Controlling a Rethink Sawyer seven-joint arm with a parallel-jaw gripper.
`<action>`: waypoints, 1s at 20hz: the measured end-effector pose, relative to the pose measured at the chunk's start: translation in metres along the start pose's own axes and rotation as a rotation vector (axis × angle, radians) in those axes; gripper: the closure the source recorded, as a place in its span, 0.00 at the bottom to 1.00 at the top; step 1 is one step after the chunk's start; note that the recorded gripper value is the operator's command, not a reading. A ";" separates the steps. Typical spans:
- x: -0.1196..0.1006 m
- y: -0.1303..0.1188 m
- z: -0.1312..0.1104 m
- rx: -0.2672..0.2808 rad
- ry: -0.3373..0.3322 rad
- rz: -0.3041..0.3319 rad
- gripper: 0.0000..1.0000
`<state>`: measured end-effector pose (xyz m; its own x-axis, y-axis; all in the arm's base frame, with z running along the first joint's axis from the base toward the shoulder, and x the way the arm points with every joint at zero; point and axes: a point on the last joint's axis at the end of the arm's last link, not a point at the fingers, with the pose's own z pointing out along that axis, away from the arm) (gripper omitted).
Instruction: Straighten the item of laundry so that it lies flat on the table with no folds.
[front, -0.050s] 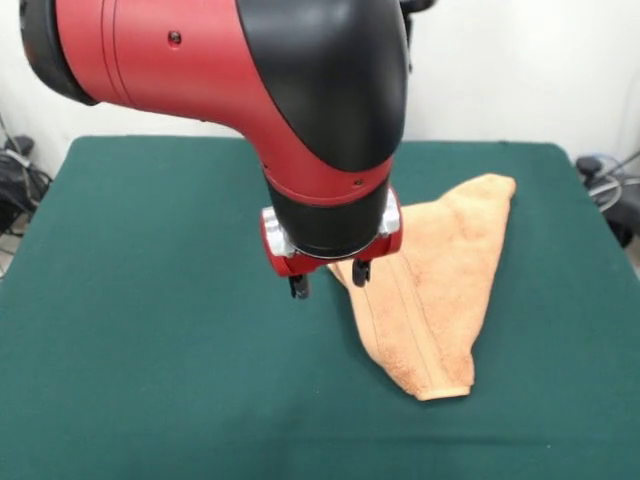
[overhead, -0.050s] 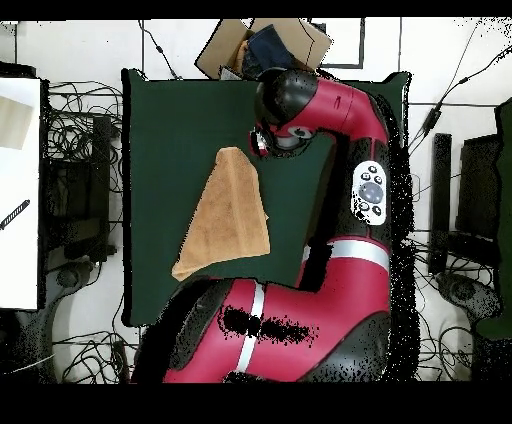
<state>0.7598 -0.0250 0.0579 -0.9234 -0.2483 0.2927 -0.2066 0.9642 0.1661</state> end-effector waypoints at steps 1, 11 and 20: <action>0.003 0.000 0.004 0.001 -0.006 0.003 0.00; 0.044 -0.010 0.036 -0.037 0.025 0.042 0.00; 0.076 -0.037 0.060 -0.154 0.059 0.100 0.00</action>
<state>0.6774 -0.0737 0.0172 -0.9154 -0.1615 0.3688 -0.0587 0.9598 0.2746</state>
